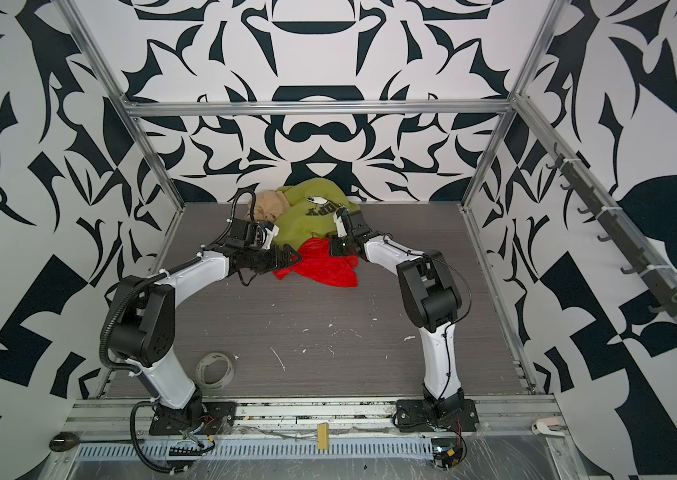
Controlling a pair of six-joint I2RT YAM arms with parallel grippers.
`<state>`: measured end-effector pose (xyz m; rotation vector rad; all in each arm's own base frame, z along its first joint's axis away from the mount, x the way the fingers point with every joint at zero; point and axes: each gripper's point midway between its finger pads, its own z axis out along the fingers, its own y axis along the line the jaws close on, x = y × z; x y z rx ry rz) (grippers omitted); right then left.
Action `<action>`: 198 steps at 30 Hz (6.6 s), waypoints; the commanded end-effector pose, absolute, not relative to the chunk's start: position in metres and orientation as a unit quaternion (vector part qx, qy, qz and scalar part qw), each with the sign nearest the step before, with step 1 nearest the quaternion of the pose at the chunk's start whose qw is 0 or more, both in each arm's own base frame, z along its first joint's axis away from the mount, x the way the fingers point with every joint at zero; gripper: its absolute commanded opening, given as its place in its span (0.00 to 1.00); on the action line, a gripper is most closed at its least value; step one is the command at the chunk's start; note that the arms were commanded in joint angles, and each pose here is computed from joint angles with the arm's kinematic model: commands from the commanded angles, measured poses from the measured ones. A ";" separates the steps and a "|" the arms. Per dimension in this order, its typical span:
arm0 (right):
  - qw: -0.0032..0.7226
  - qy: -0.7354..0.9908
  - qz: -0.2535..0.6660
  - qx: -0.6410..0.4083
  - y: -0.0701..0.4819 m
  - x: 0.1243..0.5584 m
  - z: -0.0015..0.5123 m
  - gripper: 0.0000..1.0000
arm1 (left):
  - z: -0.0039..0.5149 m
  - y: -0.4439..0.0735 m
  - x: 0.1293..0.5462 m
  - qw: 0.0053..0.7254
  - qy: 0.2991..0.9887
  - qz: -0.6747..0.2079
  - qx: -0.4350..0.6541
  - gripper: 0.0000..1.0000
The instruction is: Pick out a specific cloth from the pile
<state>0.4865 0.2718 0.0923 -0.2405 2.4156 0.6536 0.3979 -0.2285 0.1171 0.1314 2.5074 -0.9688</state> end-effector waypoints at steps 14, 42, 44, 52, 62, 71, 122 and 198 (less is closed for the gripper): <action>0.377 0.875 0.283 -0.114 0.285 0.482 0.182 0.00 | 0.124 -0.227 0.390 0.232 0.903 -0.360 0.045 0.95; 0.458 0.825 0.290 -0.162 0.297 0.472 0.253 0.00 | 0.125 -0.224 0.390 0.238 0.904 -0.352 0.041 0.95; 0.463 0.820 0.293 -0.166 0.299 0.473 0.259 0.00 | 0.125 -0.224 0.390 0.239 0.904 -0.353 0.040 0.95; 0.494 0.786 0.308 -0.207 0.314 0.467 0.287 0.00 | 0.139 -0.225 0.395 0.259 0.897 -0.354 0.054 0.95; 0.507 0.764 0.334 -0.220 0.323 0.465 0.300 0.00 | 0.196 -0.246 0.425 0.394 0.820 -0.370 0.186 0.88; 0.505 0.762 0.338 -0.225 0.323 0.461 0.297 0.00 | 0.187 -0.247 0.432 0.475 0.765 -0.335 0.279 0.87; 0.503 0.764 0.344 -0.212 0.320 0.456 0.298 0.00 | 0.168 -0.259 0.465 0.490 0.740 -0.343 0.308 0.20; 0.518 0.758 0.339 -0.206 0.311 0.448 0.311 0.00 | 0.266 -0.239 0.442 0.514 0.701 -0.414 0.272 0.00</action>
